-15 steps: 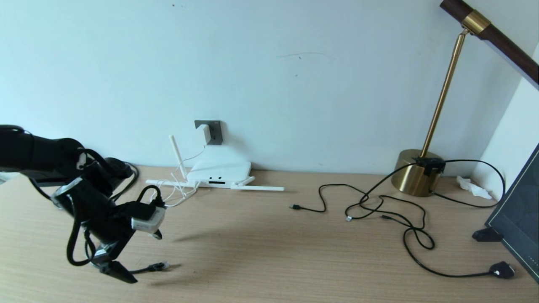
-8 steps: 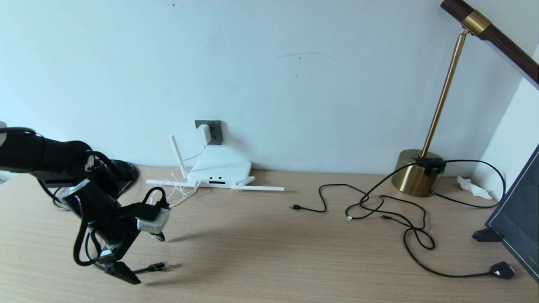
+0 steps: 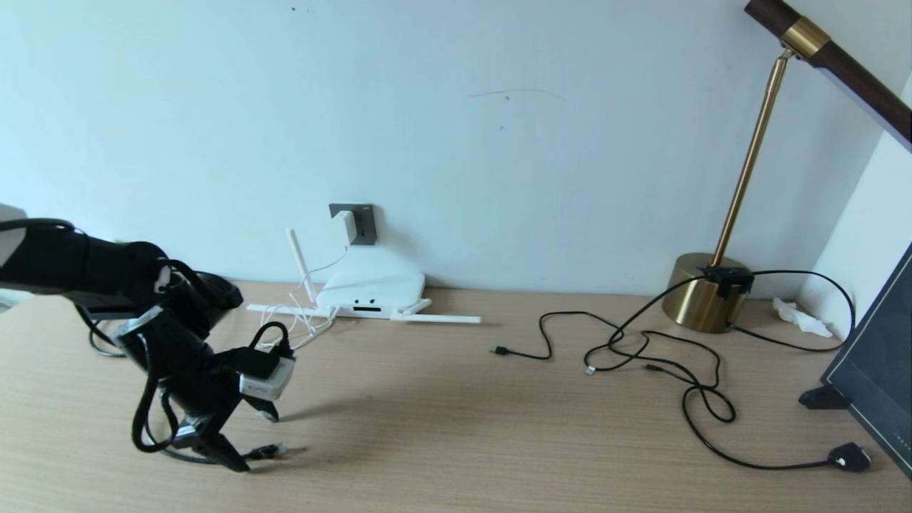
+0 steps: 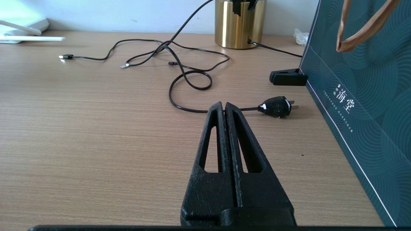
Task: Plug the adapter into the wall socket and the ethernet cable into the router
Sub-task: Pick up cable
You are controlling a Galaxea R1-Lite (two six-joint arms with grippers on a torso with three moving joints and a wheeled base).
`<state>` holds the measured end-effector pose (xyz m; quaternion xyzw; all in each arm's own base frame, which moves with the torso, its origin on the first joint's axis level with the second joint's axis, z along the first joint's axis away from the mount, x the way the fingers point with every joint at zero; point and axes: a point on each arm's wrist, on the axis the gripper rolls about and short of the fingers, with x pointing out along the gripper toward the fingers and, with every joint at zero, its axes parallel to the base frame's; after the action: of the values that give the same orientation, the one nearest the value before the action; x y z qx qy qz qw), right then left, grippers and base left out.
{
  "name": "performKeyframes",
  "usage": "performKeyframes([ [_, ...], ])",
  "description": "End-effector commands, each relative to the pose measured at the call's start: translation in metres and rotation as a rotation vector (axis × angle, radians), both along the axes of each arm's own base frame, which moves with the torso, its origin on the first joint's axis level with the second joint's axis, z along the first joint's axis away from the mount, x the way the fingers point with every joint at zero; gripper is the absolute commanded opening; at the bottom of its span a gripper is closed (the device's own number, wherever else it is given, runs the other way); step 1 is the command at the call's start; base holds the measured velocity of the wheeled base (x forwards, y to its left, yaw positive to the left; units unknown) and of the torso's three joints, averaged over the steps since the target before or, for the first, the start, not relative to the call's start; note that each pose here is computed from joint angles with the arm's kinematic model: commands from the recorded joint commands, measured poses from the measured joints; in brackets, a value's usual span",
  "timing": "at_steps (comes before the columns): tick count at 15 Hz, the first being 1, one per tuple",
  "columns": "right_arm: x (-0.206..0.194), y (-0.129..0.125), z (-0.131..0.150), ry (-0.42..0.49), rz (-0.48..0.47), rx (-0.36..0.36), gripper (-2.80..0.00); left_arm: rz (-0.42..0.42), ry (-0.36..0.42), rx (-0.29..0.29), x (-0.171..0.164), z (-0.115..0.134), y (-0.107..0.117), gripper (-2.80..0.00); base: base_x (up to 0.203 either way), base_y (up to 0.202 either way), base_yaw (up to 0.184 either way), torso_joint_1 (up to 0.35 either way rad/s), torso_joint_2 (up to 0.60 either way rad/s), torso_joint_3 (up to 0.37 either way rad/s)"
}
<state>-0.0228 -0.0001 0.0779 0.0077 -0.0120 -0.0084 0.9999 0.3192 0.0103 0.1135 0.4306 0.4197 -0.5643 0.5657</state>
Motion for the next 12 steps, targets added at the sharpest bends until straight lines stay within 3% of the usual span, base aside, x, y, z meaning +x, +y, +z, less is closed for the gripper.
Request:
performKeyframes([
  [1,0.001,0.0,-0.003,0.012,0.0,0.0,-2.8,-0.012,0.02,-0.002,-0.001,-0.004,-0.002,-2.8,0.0,0.0,0.0,0.0,0.0,0.0],
  [7,0.001,0.0,-0.003,0.012,0.0,0.0,-2.8,-0.014,0.03,-0.003,-0.008,-0.01,-0.004,-2.8,0.0,0.0,0.0,0.0,0.0,0.0],
  [12,0.001,0.0,-0.003,0.012,0.0,0.0,-2.8,-0.013,-0.041,-0.012,-0.044,0.028,-0.005,-2.8,0.0,0.0,0.0,0.0,0.0,0.0],
])
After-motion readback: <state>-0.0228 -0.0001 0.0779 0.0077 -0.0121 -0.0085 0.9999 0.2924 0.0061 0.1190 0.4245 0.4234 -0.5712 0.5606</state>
